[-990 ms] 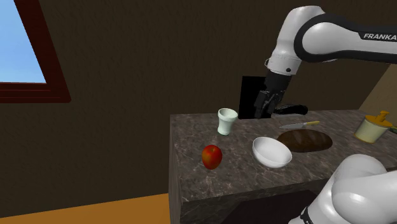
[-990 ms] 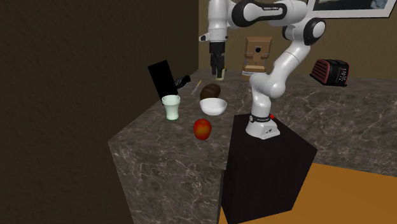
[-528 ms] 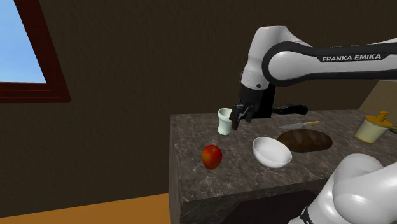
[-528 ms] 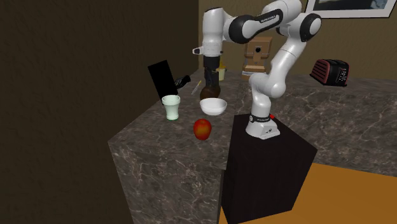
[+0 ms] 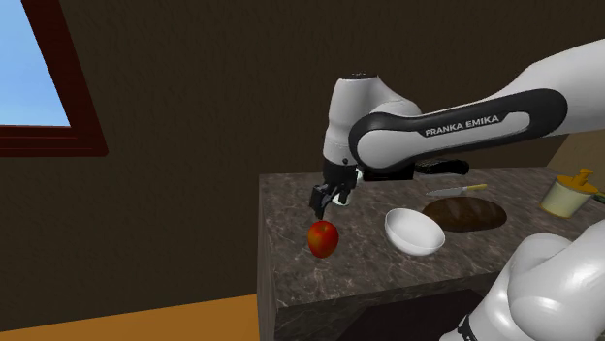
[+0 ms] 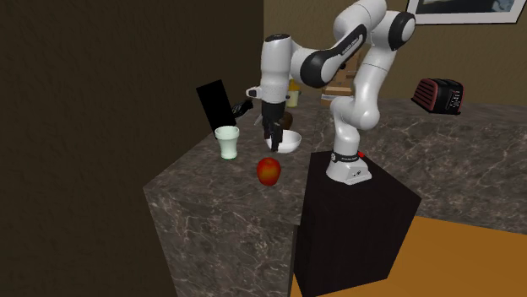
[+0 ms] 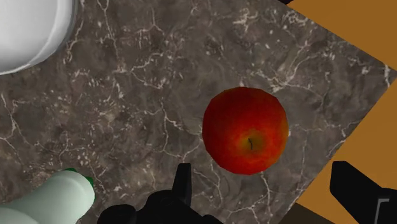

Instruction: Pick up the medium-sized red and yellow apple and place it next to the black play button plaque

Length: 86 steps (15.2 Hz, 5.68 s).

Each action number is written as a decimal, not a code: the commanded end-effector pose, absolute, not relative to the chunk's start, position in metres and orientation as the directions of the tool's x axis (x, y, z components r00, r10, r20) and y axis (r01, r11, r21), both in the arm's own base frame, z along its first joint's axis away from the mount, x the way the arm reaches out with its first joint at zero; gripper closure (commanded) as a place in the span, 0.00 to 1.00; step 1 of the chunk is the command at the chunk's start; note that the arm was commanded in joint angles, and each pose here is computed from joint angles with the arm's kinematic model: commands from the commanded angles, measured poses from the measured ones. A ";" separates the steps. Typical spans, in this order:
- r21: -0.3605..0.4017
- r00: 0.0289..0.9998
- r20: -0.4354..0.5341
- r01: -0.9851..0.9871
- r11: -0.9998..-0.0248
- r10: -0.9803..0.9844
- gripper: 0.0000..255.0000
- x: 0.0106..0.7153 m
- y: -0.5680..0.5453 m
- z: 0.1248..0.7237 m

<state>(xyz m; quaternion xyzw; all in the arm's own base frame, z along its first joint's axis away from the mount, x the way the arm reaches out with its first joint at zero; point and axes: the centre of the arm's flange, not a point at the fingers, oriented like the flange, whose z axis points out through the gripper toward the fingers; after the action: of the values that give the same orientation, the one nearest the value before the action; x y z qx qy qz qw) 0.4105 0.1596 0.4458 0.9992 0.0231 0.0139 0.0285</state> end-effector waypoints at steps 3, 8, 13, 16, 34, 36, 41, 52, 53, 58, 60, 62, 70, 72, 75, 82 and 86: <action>0.064 0.998 0.030 0.049 -0.997 0.051 0.00 0.416 0.166 0.424; 0.064 0.998 0.030 0.049 -0.997 0.051 0.00 0.417 0.165 0.400; 0.064 0.998 0.030 0.049 -0.997 0.051 0.00 0.417 0.165 0.400; 0.064 0.998 0.030 0.049 -0.997 0.051 1.00 0.417 0.165 0.400; 0.064 0.998 0.030 0.049 -0.997 0.051 1.00 0.417 0.165 0.448; 0.064 0.998 0.030 0.049 -0.997 0.051 1.00 0.417 0.165 0.458; 0.064 0.998 0.030 0.049 -0.997 0.051 1.00 0.417 0.165 0.485; 0.064 0.998 0.030 0.049 -0.997 0.051 1.00 0.417 0.165 0.543; 0.064 0.998 0.030 0.049 -0.997 0.051 1.00 0.417 0.165 0.548; 0.064 0.998 0.030 0.049 -0.997 0.051 1.00 0.417 0.165 0.574; 0.064 0.998 0.030 0.049 -0.997 0.051 1.00 0.417 0.165 0.585; 0.064 0.998 0.030 0.049 -0.997 0.051 1.00 0.417 0.165 0.596; 0.064 0.998 0.030 0.049 -0.997 0.051 1.00 0.417 0.165 0.638; 0.064 0.998 0.030 0.049 -0.997 0.051 1.00 0.417 0.165 0.648; 0.064 0.998 0.030 0.049 -0.997 0.051 1.00 0.417 0.165 0.664; 0.064 0.998 0.030 0.049 -0.997 0.051 1.00 0.417 0.165 0.701; 0.064 0.998 0.030 0.049 -0.997 0.051 1.00 0.417 0.165 0.722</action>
<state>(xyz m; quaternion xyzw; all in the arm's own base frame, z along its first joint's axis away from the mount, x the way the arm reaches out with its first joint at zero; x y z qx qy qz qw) 0.4179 0.1652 0.7165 0.9991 0.0252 0.0157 0.0318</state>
